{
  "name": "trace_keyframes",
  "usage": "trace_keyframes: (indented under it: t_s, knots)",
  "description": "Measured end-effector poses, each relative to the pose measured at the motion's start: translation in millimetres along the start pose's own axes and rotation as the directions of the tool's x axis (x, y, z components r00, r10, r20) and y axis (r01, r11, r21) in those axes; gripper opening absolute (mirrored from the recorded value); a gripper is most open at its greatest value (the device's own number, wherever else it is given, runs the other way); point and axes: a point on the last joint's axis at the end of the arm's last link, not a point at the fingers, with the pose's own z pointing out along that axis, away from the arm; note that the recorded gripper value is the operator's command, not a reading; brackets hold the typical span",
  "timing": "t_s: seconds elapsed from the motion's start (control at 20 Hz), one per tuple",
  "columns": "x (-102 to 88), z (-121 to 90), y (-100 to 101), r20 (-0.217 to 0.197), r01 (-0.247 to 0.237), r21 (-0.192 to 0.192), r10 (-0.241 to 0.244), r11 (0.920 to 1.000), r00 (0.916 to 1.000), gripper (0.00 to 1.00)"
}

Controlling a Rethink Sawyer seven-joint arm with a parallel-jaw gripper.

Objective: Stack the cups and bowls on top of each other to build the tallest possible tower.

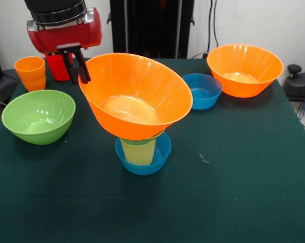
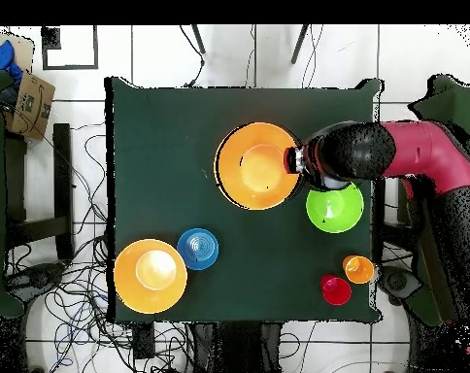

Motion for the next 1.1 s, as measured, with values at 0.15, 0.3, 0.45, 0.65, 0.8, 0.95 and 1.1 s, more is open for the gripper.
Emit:
trace_keyframes:
  t_s: [0.15,0.3,0.45,0.65,0.8,0.95,1.1]
  knots:
    - [-0.4,-0.3,1.0,0.000,0.002,0.001,-0.002,1.0000,1.0000,0.00]
    - [-0.8,0.0,2.6,0.000,0.004,0.001,-0.004,1.0000,1.0000,0.00]
    - [-0.8,0.3,3.6,-0.001,0.006,0.001,-0.006,1.0000,1.0000,0.00]
    - [0.1,0.6,4.5,-0.003,0.008,0.001,-0.008,1.0000,1.0000,0.00]
    - [0.8,0.7,5.2,-0.004,0.009,0.001,-0.009,1.0000,0.9999,0.00]
    - [1.3,1.0,6.1,-0.006,0.011,0.001,-0.011,0.9999,0.9999,0.00]
    - [2.1,1.2,6.6,-0.007,0.012,0.001,-0.012,0.9999,0.9999,0.00]
